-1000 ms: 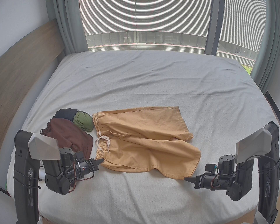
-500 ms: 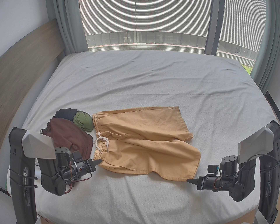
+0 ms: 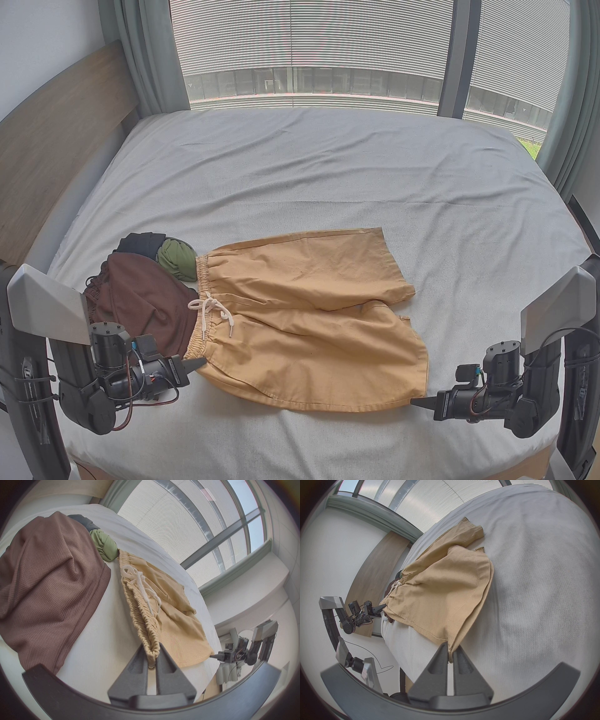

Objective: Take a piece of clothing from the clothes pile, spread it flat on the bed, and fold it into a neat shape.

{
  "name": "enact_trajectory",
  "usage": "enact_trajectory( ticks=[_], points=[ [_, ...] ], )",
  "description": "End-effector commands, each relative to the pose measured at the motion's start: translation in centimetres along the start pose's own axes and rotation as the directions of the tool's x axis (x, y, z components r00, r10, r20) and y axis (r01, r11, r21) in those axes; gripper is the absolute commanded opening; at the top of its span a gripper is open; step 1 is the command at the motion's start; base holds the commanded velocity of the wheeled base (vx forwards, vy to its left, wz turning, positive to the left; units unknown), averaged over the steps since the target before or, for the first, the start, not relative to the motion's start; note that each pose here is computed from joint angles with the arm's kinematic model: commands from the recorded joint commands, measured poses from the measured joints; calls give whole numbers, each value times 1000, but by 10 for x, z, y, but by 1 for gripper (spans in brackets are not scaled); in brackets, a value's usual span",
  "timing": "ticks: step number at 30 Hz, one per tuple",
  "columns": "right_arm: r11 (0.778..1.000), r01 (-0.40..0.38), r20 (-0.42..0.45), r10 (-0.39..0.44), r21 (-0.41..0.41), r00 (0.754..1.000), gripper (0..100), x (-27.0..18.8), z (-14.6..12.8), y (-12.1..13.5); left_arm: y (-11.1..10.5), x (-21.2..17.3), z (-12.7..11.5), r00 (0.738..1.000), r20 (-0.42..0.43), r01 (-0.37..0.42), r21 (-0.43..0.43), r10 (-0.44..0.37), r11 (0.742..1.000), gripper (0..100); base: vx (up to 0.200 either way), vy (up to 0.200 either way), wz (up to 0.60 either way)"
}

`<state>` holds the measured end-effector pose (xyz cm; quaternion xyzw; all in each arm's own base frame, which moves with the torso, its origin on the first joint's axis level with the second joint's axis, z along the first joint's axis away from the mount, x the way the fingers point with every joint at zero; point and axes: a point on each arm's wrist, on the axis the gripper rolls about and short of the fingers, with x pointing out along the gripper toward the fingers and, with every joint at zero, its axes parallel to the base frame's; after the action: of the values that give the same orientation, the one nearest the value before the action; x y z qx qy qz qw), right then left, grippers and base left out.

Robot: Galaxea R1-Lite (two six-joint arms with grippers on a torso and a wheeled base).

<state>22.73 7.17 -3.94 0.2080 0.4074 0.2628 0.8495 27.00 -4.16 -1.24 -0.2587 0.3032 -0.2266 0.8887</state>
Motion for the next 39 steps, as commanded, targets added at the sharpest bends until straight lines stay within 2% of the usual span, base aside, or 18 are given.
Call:
enact_trajectory(
  ticks=[1, 5, 11, 22, 30, 31, 34, 35, 38, 39],
  points=[
    [1000, 12, -22, -11, 12, 1000, 0, -5, -5, 0, 1, -7, -10, 999, -40, -19, 15, 19, 1000, 0, 0, 0, 0],
    [1000, 20, -37, -19, 22, 999, 0, -6, -9, -2, 8, -5, -17, 997, -68, -36, 44, 39, 998, 0, 0, 0, 0],
    [998, 43, -65, -40, 34, 997, 0, -2, -15, -9, 9, -7, -20, 996, -82, -44, 37, 47, 998, 0, 0, 0, 0],
    [998, 54, -54, -53, 33, 997, 0, -4, -13, -13, 17, -5, -37, 986, -152, -63, 86, 76, 994, 0, 0, 0, 0],
    [999, 48, -51, -46, 26, 998, 0, -5, -12, -12, 19, -3, -37, 986, -151, -62, 88, 75, 994, 0, 0, 0, 0],
    [999, 47, -48, -46, 23, 998, 0, -5, -12, -12, 19, -4, -37, 985, -152, -67, 90, 80, 994, 100, 0, 0, 0],
    [998, 51, -46, -50, 23, 998, 0, -5, -12, -12, 19, -3, -36, 986, -144, -66, 90, 79, 994, 100, 0, 0, 0],
    [998, 52, -40, -51, 21, 998, 100, -5, -11, -12, 19, -2, -34, 988, -137, -64, 91, 76, 994, 100, 0, 0, 0],
    [998, 55, 2, -55, 20, 998, 100, -9, -3, -13, 18, -1, -33, 988, -130, -65, 94, 77, 993, 100, 0, 0, 0],
    [998, 59, 86, -60, 13, 995, 100, -17, 13, -16, 18, -2, -32, 989, -129, -64, 94, 76, 993, 100, 0, 0, 0]
  ],
)
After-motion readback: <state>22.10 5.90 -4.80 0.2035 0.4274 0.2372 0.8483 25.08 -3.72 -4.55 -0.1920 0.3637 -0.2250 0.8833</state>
